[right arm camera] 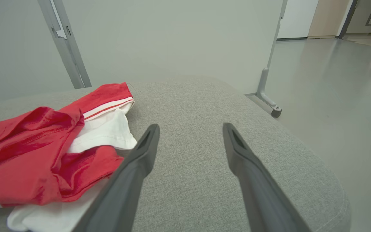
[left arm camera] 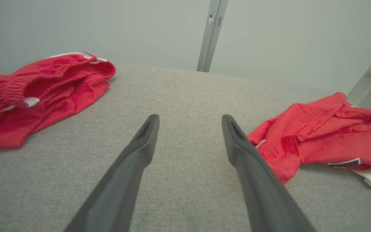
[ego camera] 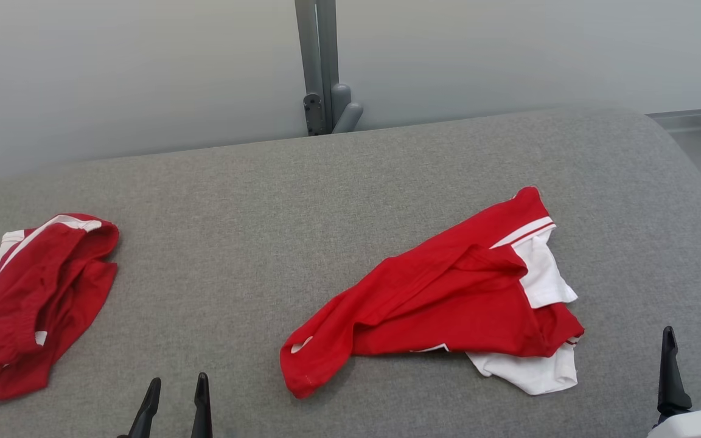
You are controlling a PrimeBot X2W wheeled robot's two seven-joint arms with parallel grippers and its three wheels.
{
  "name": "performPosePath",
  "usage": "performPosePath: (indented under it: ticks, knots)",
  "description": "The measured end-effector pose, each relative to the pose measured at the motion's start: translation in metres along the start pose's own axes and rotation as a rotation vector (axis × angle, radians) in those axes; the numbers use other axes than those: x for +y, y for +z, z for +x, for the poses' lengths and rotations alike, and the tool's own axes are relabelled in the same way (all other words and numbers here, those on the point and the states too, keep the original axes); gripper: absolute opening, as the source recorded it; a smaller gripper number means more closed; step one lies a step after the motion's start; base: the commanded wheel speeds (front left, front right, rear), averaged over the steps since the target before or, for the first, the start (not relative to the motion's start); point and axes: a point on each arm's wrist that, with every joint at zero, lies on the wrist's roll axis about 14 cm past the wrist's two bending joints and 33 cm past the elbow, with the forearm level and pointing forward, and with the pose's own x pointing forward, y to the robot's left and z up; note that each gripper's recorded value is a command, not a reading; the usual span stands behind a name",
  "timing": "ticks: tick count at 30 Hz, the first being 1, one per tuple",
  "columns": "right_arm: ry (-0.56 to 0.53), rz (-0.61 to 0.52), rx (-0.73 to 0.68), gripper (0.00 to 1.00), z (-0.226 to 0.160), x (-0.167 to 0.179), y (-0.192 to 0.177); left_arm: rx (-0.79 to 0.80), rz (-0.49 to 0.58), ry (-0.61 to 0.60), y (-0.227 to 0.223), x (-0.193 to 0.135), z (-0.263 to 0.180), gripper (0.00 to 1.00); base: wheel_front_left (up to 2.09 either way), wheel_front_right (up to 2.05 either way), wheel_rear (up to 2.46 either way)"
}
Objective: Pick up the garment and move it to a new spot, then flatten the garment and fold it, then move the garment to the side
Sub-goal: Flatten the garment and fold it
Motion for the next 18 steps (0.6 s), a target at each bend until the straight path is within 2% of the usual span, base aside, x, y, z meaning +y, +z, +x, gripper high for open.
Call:
performPosePath:
  ticks: [5, 8, 13, 18]
  knots:
    - [-0.011, 0.034, 0.031, 1.0, 0.0, -0.001, -0.01, 0.027, -0.046, 0.006, -0.009, -0.001, 0.0, 1.0, 0.0, 0.0, 0.0]
    - [-0.004, 0.043, 0.049, 1.0, 0.005, 0.003, -0.015, 0.071, -0.114, 0.013, -0.024, -0.006, -0.002, 1.0, 0.0, 0.0, 0.0]
    - [0.048, 0.054, 0.042, 1.0, 0.036, 0.028, -0.012, 0.123, -0.253, 0.014, -0.039, -0.024, 0.013, 1.0, 0.0, 0.0, 0.0]
    - [0.133, 0.022, 0.169, 1.0, 0.065, 0.05, -0.034, 0.221, -0.353, -0.006, -0.057, -0.049, 0.027, 1.0, 0.0, 0.0, 0.0]
